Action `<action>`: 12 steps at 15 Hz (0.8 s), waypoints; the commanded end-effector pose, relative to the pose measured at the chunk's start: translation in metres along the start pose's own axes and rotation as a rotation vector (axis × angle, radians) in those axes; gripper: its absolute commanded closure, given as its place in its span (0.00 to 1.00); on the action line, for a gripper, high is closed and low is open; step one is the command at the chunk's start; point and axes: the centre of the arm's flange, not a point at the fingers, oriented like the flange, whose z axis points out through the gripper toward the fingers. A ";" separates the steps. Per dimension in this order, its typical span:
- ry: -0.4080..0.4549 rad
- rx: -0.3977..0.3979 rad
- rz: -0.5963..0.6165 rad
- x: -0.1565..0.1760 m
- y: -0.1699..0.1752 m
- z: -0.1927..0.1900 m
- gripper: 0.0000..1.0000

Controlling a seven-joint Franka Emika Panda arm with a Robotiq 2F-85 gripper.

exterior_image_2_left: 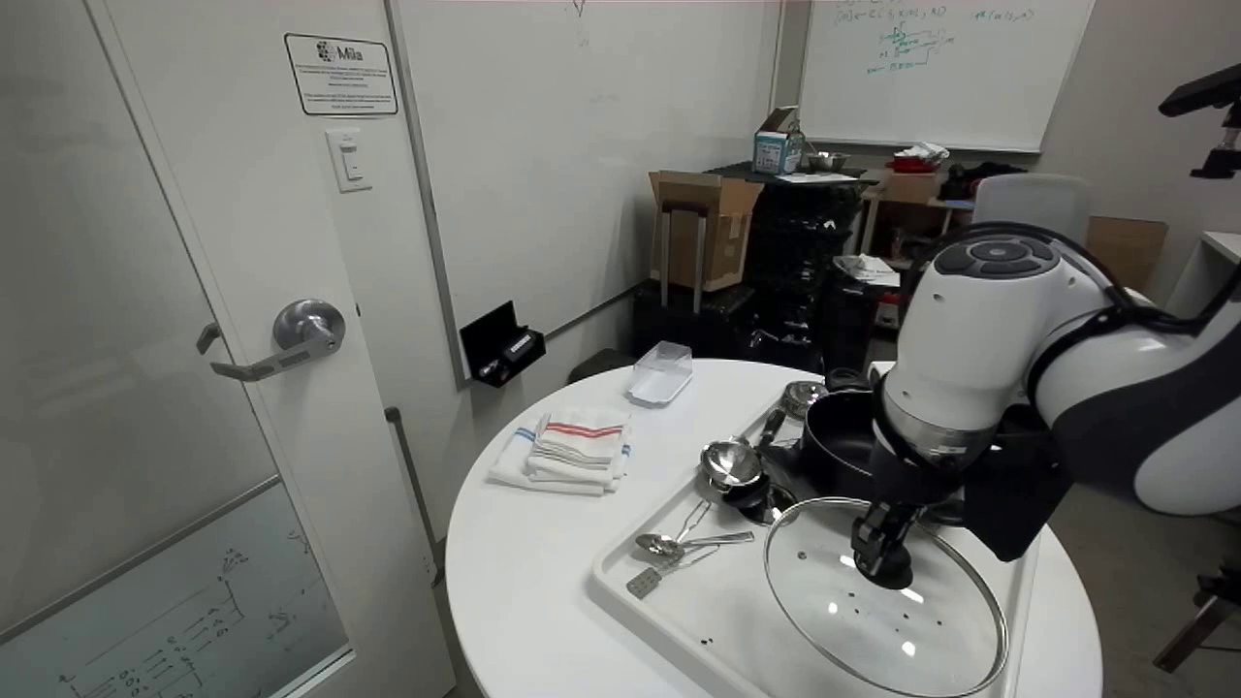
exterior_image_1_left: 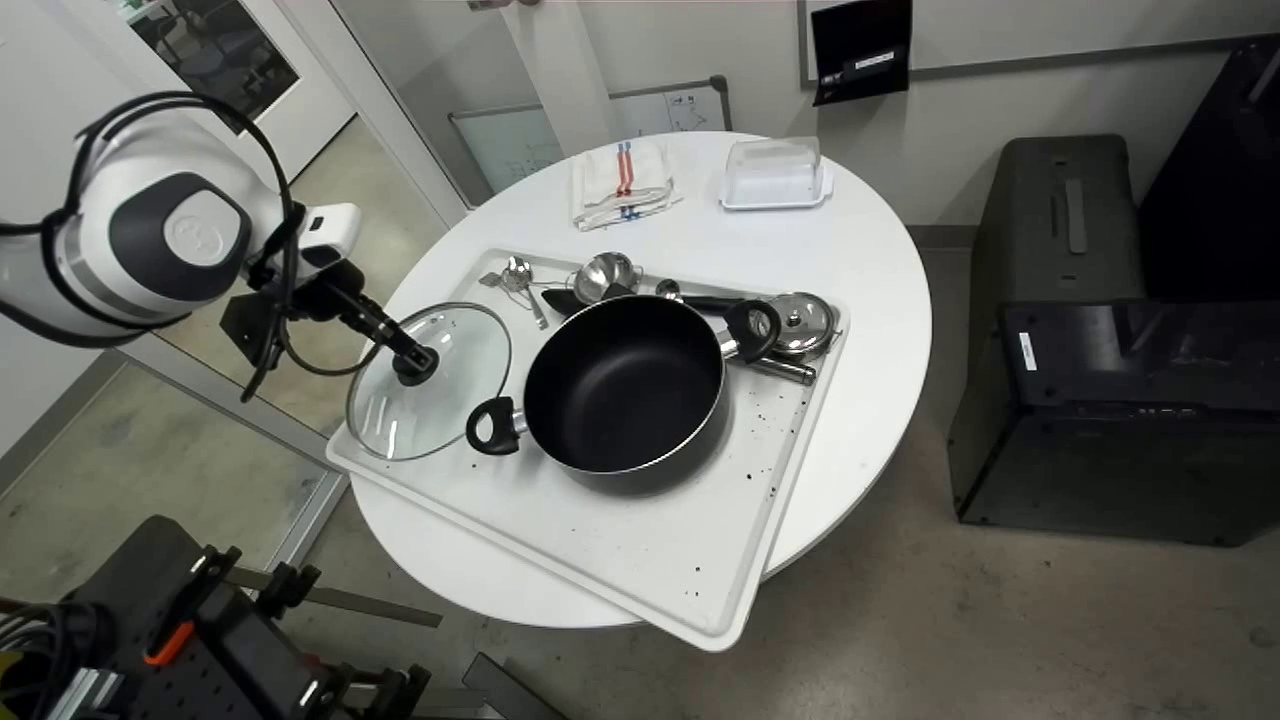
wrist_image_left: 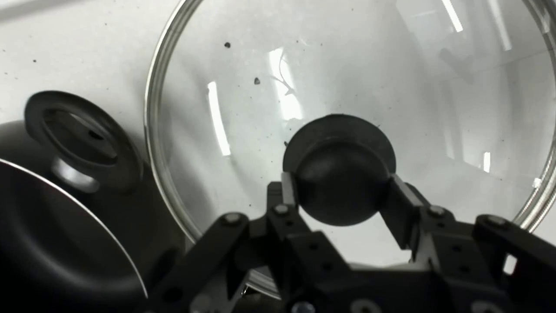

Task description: Remove the lid from the pot

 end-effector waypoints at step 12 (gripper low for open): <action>-0.029 -0.004 -0.143 -0.011 0.032 0.069 0.76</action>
